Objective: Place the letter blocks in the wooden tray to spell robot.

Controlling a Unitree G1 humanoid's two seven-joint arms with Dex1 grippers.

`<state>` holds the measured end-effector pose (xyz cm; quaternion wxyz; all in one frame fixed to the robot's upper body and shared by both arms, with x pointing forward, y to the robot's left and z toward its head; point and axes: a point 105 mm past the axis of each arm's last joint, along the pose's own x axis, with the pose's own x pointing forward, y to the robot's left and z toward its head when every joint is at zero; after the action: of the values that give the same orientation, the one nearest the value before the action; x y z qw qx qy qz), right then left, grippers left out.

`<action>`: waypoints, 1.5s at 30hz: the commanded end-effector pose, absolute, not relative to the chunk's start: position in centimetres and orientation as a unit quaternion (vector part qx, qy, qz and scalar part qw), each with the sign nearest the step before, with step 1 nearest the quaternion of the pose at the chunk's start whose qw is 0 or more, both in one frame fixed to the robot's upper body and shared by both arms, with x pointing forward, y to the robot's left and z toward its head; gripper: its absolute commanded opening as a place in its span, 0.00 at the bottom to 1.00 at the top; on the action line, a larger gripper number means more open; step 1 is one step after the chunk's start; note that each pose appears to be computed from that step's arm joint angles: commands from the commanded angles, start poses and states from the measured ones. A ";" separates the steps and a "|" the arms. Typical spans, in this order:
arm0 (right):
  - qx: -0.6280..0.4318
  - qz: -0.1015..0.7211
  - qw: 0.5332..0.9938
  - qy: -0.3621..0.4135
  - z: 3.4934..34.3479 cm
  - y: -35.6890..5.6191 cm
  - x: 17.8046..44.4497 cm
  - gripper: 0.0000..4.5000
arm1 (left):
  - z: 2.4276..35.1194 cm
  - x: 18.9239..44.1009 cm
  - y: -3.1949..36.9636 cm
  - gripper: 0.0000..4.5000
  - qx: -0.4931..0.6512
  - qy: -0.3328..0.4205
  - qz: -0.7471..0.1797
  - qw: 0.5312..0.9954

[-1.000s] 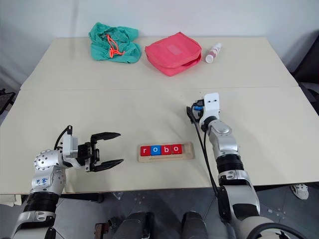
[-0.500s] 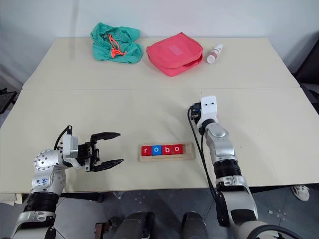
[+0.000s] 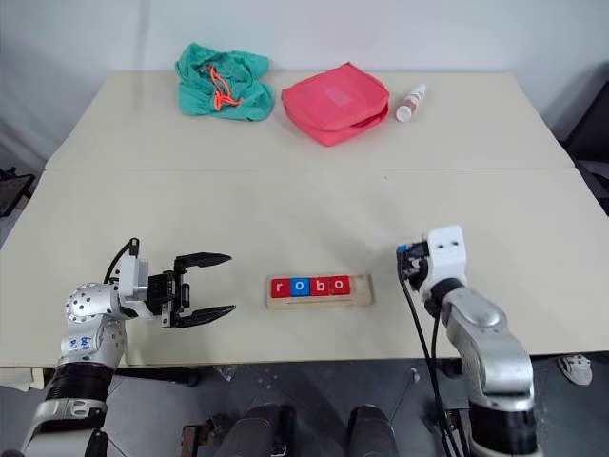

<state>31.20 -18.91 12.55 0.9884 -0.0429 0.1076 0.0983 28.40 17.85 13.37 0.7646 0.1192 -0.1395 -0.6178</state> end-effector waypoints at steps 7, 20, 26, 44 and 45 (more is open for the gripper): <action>-0.009 0.088 0.991 0.098 13.4 -17.9 29.3 0.70 | 14.3 28.7 18.0 1.00 0.126 -0.149 -0.625 0.755; -0.140 0.303 0.940 0.076 15.5 -18.0 27.6 0.99 | 14.5 28.6 18.0 1.00 0.127 -0.148 -0.624 0.757; -0.226 0.401 0.879 0.124 15.3 -20.2 28.0 0.99 | 14.5 28.6 18.0 1.00 0.127 -0.150 -0.623 0.757; -0.332 0.502 0.771 0.210 13.4 -23.3 33.5 0.99 | 14.0 27.0 18.4 1.00 0.128 -0.150 -0.596 0.778; -0.332 0.501 0.770 0.215 13.2 -23.4 33.7 0.99 | 14.1 27.0 18.5 1.00 0.129 -0.150 -0.594 0.780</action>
<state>33.62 -23.30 13.21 0.7775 -0.3229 0.2120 0.4963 27.16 18.14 13.14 0.7785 0.1204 -0.1340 -0.6012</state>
